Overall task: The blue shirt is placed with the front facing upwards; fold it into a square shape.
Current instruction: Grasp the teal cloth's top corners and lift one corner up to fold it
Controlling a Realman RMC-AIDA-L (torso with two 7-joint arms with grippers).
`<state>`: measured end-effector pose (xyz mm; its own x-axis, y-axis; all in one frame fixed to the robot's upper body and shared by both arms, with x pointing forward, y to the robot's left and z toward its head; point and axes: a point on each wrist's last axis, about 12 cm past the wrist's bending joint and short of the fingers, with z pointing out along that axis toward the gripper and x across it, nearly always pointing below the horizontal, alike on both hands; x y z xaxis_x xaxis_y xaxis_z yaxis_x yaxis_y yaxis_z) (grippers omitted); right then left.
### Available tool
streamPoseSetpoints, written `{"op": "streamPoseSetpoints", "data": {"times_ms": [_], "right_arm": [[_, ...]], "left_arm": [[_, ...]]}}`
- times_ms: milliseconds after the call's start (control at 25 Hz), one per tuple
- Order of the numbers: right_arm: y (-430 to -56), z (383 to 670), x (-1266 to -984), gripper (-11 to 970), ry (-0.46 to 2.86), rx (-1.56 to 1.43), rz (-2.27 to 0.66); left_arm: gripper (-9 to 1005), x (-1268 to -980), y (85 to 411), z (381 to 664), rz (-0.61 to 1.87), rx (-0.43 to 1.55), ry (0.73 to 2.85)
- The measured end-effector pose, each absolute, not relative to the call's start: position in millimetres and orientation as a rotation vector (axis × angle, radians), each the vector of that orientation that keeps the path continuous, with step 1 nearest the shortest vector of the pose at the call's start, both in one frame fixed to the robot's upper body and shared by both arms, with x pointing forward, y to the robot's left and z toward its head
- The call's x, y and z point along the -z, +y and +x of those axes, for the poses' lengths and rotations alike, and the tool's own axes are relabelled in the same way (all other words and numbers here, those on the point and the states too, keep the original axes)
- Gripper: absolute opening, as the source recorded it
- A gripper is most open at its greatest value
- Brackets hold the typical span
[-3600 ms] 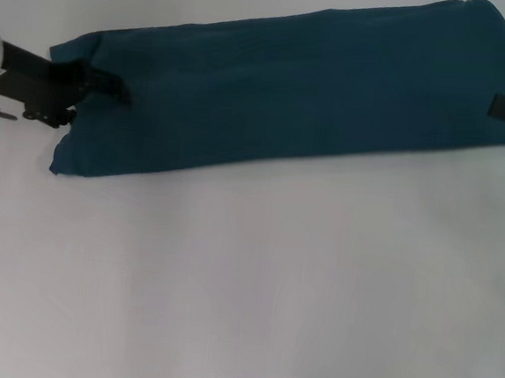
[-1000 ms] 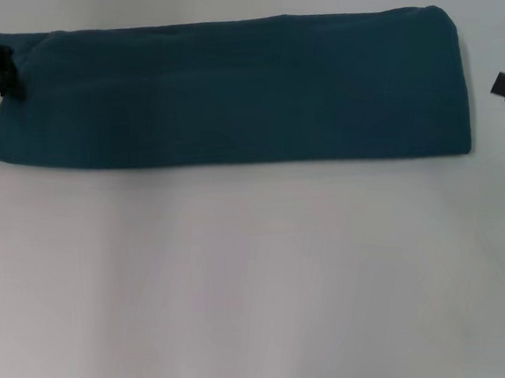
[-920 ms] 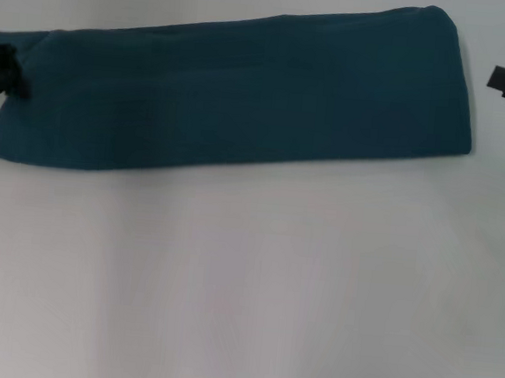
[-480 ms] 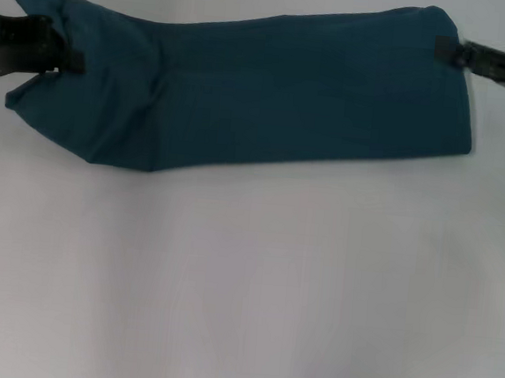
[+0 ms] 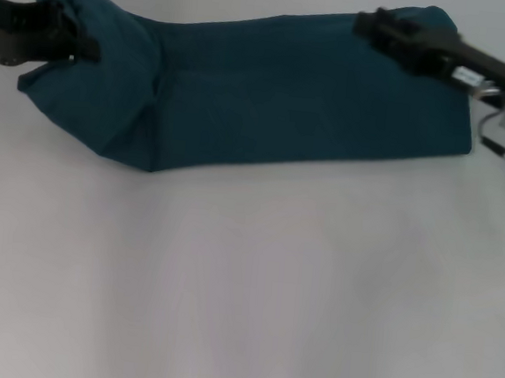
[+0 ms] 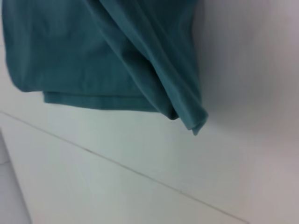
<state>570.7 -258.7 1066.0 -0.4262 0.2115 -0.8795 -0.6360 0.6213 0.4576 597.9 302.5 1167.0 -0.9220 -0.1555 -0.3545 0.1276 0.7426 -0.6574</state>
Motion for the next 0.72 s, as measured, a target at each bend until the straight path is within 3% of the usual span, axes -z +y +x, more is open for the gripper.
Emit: {"op": "streamPoseSetpoints", "data": {"times_ms": [120, 560, 720], "right_arm": [[-237, 574, -1057, 438, 1.755, -0.946, -0.391], [-197, 576, -1044, 195, 1.780, -0.878, -0.593], [-184, 578, -1035, 51, 1.777, -0.755, -0.620]], "left_arm": [[23, -1171, 299, 599, -0.028, 1.049, 2.524], [23, -1191, 287, 609, -0.019, 1.173, 2.403], [24, -1195, 281, 610, -0.019, 1.230, 2.356]]}}
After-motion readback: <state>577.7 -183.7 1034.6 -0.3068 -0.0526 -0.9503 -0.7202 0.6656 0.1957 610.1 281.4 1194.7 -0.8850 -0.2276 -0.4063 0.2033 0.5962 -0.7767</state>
